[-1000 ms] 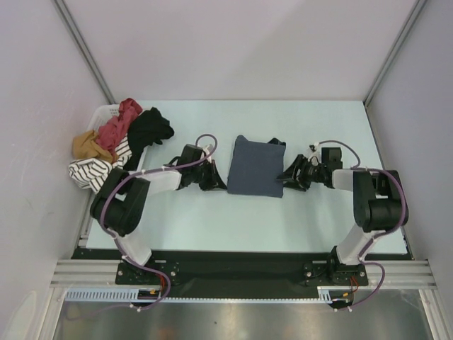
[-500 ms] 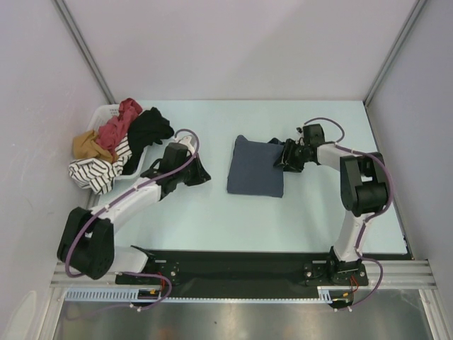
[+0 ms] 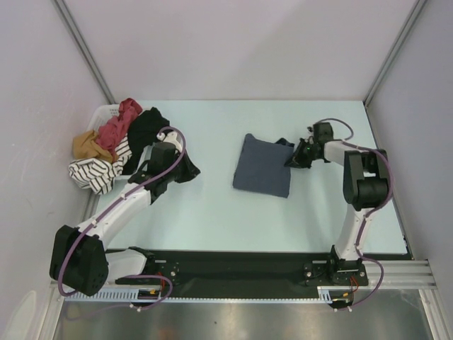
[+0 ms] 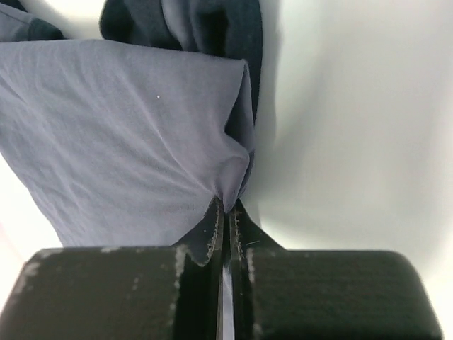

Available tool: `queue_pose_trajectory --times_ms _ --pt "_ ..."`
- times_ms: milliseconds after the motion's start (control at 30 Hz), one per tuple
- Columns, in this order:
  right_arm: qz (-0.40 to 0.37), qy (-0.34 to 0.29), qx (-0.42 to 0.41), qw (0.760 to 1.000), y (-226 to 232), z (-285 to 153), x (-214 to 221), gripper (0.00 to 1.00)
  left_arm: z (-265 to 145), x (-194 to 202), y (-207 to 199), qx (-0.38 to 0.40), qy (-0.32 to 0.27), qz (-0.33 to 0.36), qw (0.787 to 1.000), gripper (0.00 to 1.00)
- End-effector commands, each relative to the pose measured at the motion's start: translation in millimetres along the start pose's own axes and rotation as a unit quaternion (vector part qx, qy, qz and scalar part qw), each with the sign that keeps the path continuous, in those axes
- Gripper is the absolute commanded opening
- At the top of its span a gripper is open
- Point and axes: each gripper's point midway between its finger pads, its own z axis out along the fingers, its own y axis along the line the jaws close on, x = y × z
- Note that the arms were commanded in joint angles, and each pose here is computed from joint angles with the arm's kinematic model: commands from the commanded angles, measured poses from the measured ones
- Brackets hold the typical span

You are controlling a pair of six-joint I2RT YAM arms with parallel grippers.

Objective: Fold and stack the tank tops
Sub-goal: Neatly place the folded tank top to the corner, then grab the tank top from the pile

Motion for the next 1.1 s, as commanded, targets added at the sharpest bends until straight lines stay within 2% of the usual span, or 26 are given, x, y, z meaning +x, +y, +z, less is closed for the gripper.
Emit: queue_pose_trajectory --times_ms 0,167,233,267,300,333,367,400,433,533,600,633,667,700,733,800,867,933,967,1033,1067 --pt "0.101 -0.068 0.049 0.991 -71.6 -49.0 -26.0 0.0 -5.8 -4.8 1.4 -0.002 -0.017 0.0 1.0 0.03" --pt "0.202 -0.15 0.117 0.961 -140.2 -108.1 -18.8 0.0 -6.5 -4.6 -1.5 0.006 -0.02 -0.009 1.0 0.03" --pt "0.238 -0.186 0.175 0.937 -173.0 -132.5 -17.0 0.1 -6.8 -3.9 -1.1 0.007 -0.02 -0.013 1.0 0.03" --pt "0.257 -0.203 0.187 0.926 -176.2 -145.6 -14.9 0.33 -8.5 -5.3 -1.6 0.007 -0.023 -0.013 1.0 0.03" --pt "0.273 -0.218 0.212 0.913 -189.1 -158.0 -12.2 0.44 -8.7 -4.9 2.3 -0.003 -0.025 -0.015 1.0 0.03" --pt "0.282 -0.231 0.226 0.903 -192.7 -166.9 -10.3 0.64 -10.0 -6.3 5.1 -0.011 -0.03 -0.018 0.999 0.03" --pt "0.295 -0.248 0.237 0.892 -192.9 -177.3 -10.2 0.76 -13.8 -10.4 5.3 -0.014 -0.039 -0.02 0.999 0.03" --pt "0.3 -0.278 0.273 0.871 -199.0 -198.4 -7.1 0.83 -16.6 -15.9 11.7 -0.031 -0.052 -0.025 0.998 0.04" --pt "0.302 -0.298 0.28 0.861 -197.5 -210.3 -8.3 0.91 -18.8 -22.1 17.1 -0.046 -0.066 -0.032 0.996 0.06" --pt "0.301 -0.352 0.283 0.84 -185.0 -245.3 -11.6 0.91 -30.0 -51.0 37.9 -0.108 -0.118 -0.05 0.986 0.12" --pt "0.281 -0.384 0.27 0.837 -170.1 -266.4 -17.5 0.91 -37.3 -72.5 49.5 -0.149 -0.138 -0.059 0.977 0.16" --pt "0.266 -0.389 0.258 0.843 -161.0 -269.6 -20.5 0.91 -43.5 -84.0 63.6 -0.192 -0.159 -0.068 0.966 0.31" --pt "0.254 -0.394 0.247 0.848 -151.6 -272.5 -22.5 0.91 -44.3 -89.3 72.0 -0.219 -0.162 -0.073 0.96 0.55" --pt "0.229 -0.395 0.232 0.859 -141.0 -273.7 -25.6 0.91 -54.5 -102.2 79.6 -0.248 -0.174 -0.082 0.949 0.83" --pt "0.213 -0.403 0.22 0.863 -129.7 -278.2 -27.0 0.91 -59.3 -110.3 85.1 -0.265 -0.185 -0.086 0.942 0.88" --pt "0.169 -0.396 0.191 0.882 -104.8 -269.7 -27.9 0.91 -72.9 -129.3 99.7 -0.305 -0.205 -0.094 0.925 0.96" --pt "0.116 -0.38 0.154 0.905 -77.3 -256.1 -24.8 0.91 -81.4 -141.0 118.7 -0.328 -0.213 -0.115 0.913 0.99" --pt "0.097 -0.366 0.139 0.915 -63.1 -244.8 -20.6 0.91 -87.4 -152.9 129.3 -0.325 -0.215 -0.142 0.91 1.0" --pt "0.087 -0.354 0.131 0.922 -57.6 -234.8 -16.6 0.91 -89.0 -156.5 149.1 -0.323 -0.207 -0.174 0.907 1.0" --pt "0.055 -0.334 0.101 0.936 -33.2 -215.3 -9.2 0.88 -94.2 -161.2 170.3 -0.325 -0.205 -0.225 0.895 0.99" --pt "0.041 -0.322 0.101 0.941 -28.3 -204.7 -4.0 0.88 -100.0 -161.4 194.3 -0.341 -0.205 -0.255 0.881 0.99"
